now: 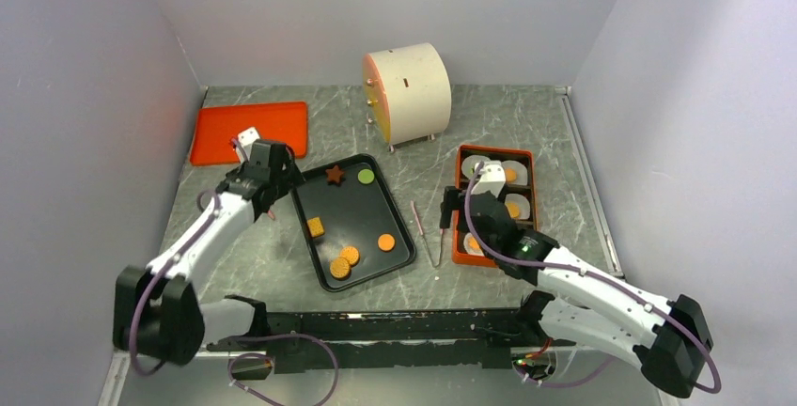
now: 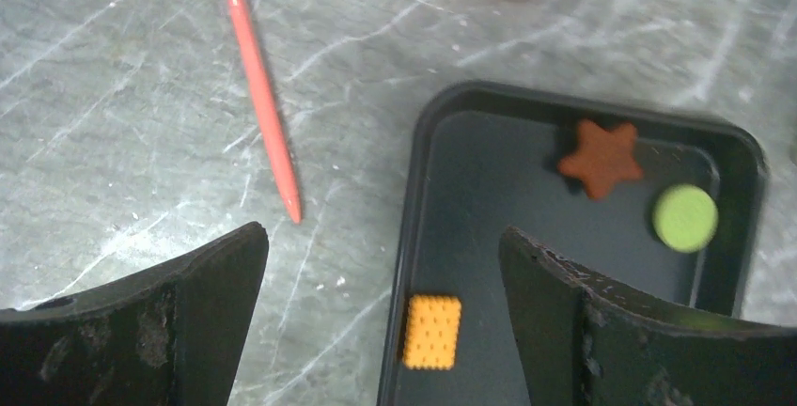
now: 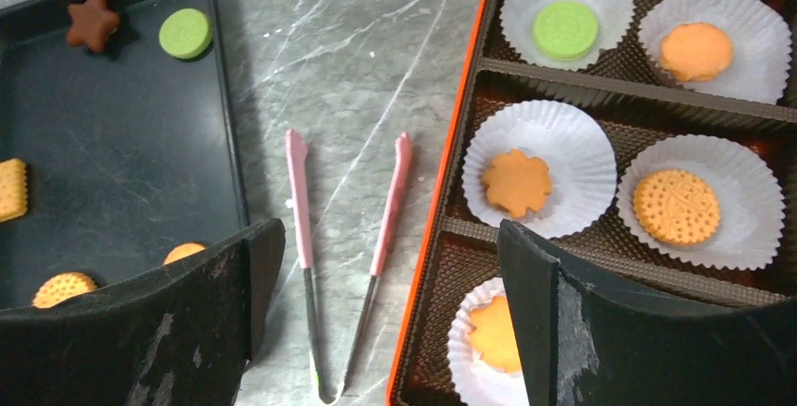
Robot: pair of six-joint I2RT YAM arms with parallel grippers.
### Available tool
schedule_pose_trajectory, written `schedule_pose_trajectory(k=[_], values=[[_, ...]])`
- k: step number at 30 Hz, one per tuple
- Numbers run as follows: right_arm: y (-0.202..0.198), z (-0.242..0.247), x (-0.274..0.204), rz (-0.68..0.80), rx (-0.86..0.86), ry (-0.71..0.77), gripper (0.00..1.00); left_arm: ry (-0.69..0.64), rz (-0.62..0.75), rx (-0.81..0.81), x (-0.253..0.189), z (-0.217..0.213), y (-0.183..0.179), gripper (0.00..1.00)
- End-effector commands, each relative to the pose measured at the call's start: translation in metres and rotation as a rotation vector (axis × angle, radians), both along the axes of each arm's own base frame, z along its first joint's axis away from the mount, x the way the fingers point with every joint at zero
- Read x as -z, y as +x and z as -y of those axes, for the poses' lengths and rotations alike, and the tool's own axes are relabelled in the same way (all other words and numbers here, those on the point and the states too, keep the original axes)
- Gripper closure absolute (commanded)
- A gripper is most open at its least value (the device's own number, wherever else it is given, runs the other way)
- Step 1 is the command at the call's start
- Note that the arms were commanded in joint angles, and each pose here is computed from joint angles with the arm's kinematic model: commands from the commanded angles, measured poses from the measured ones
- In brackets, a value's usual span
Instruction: Pack the cookies
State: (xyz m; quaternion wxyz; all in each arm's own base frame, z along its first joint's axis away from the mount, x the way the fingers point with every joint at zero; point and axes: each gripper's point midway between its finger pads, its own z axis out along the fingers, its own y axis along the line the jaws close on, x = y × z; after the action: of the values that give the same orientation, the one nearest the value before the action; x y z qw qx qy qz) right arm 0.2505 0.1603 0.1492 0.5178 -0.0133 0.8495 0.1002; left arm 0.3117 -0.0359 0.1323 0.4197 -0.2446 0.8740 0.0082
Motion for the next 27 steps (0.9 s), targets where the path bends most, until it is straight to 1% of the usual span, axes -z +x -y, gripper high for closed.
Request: schedule_pose_trajectory(k=[1,3,7,11,14,18,21,24,27], values=[[0.012,0.006,-0.020,0.158,0.030,0.029,0.11,-0.096,-0.086,-0.192,0.015,-0.015,0.025,0.03],[0.010,0.008,-0.020,0.175,0.031,0.051,0.11,-0.137,-0.124,-0.241,0.026,-0.022,0.034,0.03],[0.006,0.011,-0.025,0.224,0.028,0.106,0.11,-0.246,-0.133,-0.341,0.035,-0.039,0.059,0.03],[0.004,0.015,-0.033,0.254,0.032,0.132,0.11,-0.325,-0.140,-0.435,0.047,-0.058,0.083,0.06],[0.004,0.016,-0.033,0.255,0.038,0.131,0.11,-0.353,-0.157,-0.506,0.057,-0.072,0.100,0.10],[0.004,0.017,-0.032,0.248,0.043,0.121,0.11,-0.381,-0.221,-0.603,0.079,-0.088,0.118,0.20],[0.005,0.017,-0.029,0.242,0.045,0.112,0.11,-0.382,-0.213,-0.660,0.075,-0.101,0.135,0.27],[0.006,0.016,-0.028,0.239,0.047,0.105,0.11,-0.371,-0.211,-0.712,0.077,-0.109,0.146,0.31],[0.007,0.015,-0.026,0.234,0.043,0.097,0.11,-0.391,-0.249,-0.731,0.085,-0.111,0.154,0.33]])
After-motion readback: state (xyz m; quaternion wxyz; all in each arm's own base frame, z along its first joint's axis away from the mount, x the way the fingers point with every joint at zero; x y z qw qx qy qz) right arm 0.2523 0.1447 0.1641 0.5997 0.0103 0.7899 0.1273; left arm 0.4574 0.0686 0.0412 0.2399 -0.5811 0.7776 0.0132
